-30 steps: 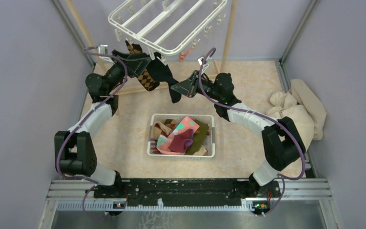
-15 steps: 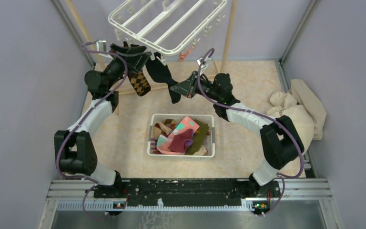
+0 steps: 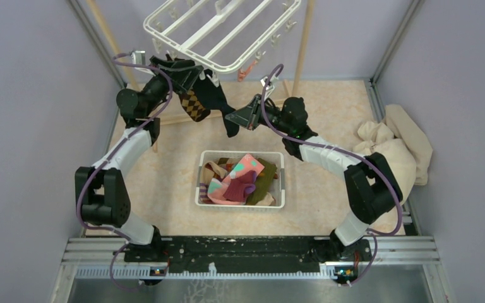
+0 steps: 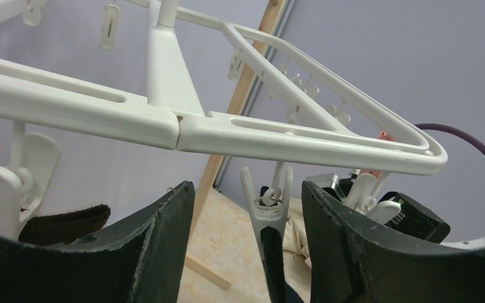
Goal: Remove the socks clipped to the hanger
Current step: Remove the sock from the hanger.
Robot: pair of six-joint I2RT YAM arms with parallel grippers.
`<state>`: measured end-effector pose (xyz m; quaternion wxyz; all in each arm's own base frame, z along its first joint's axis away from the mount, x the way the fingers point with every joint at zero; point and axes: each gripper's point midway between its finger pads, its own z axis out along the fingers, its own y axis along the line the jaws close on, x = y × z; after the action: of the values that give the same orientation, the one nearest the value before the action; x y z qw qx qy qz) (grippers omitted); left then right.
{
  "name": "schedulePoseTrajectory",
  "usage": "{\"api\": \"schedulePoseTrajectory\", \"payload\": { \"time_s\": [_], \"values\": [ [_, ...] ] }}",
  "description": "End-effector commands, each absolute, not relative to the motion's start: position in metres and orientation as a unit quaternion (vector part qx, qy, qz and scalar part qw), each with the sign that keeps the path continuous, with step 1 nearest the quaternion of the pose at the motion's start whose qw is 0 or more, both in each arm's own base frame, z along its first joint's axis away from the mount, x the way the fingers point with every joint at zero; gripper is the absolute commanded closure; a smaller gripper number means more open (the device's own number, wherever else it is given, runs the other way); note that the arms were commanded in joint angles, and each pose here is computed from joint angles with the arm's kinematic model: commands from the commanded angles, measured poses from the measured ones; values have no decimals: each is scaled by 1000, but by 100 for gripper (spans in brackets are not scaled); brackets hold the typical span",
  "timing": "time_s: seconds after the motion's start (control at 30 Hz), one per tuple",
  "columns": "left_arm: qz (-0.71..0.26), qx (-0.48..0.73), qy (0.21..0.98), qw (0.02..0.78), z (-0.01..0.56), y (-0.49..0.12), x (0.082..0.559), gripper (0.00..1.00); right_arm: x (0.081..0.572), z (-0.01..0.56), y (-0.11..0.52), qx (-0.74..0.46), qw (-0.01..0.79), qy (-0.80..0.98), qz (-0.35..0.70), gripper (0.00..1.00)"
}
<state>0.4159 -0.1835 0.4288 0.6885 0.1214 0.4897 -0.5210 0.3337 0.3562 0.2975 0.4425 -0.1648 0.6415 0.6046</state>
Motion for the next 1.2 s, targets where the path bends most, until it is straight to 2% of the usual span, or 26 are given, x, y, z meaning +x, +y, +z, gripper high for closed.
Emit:
{"api": "schedulePoseTrajectory", "payload": {
  "time_s": [0.0, 0.73, 1.17],
  "values": [
    [-521, 136, 462, 704, 447, -187, 412, 32, 336, 326, 362, -187, 476, 604, 611, 100],
    [-529, 135, 446, 709, 461, -193, 413, 36, 337, 322, 363, -190, 474, 608, 608, 100],
    [-532, 140, 449, 704, 460, -195, 413, 56, 337, 323, 363, -192, 474, 608, 608, 100]
  ]
}}
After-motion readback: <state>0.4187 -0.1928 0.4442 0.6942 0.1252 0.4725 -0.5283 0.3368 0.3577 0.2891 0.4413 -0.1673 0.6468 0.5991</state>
